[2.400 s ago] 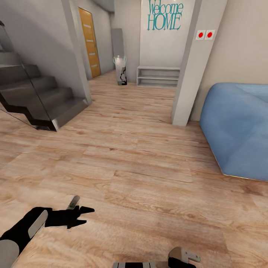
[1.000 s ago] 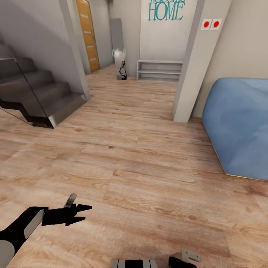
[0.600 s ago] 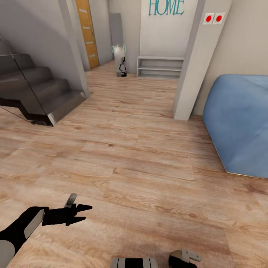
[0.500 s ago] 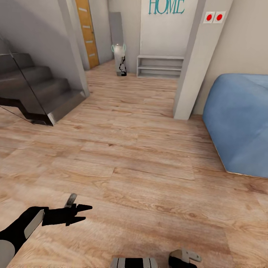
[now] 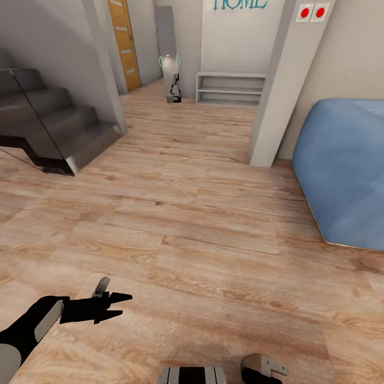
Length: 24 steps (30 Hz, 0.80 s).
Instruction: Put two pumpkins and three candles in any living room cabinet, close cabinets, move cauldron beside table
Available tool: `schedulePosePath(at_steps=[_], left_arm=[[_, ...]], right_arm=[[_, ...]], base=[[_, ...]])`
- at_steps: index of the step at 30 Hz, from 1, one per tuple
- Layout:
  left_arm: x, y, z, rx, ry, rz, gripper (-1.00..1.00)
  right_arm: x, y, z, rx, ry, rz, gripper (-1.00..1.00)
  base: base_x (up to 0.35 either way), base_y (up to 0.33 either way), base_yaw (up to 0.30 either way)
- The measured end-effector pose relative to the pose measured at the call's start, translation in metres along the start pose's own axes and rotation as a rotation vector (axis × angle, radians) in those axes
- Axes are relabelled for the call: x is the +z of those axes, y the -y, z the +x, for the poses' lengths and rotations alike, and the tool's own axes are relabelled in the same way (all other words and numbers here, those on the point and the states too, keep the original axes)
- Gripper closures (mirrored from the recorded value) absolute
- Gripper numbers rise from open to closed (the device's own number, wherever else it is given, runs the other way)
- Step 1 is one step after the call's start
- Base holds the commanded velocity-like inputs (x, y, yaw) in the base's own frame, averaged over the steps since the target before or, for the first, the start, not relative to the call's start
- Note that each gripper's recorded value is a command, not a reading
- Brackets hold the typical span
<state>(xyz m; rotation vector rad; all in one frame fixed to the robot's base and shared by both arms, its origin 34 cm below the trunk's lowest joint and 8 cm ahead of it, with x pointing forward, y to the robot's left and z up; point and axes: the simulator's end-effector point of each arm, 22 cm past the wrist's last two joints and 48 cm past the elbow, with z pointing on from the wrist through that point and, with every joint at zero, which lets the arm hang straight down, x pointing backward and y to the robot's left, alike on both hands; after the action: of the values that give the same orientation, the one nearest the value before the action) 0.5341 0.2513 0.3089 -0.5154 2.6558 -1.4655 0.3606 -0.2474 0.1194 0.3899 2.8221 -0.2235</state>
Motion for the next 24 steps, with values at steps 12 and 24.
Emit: schedulePosePath(at_steps=[12, 24], left_arm=[[0.0017, -0.0035, 0.0015, -0.008, -0.005, -0.002, -1.00], [0.0035, -0.0038, 0.0021, -0.006, -0.007, -0.005, -1.00]], right_arm=[[0.0015, 0.0006, 0.0033, -0.001, -0.007, 0.002, -1.00], [0.0015, 0.0006, 0.0033, -0.001, -0.006, 0.002, -1.00]], base=[[0.000, 0.000, 0.000], [0.033, 0.000, 0.000]])
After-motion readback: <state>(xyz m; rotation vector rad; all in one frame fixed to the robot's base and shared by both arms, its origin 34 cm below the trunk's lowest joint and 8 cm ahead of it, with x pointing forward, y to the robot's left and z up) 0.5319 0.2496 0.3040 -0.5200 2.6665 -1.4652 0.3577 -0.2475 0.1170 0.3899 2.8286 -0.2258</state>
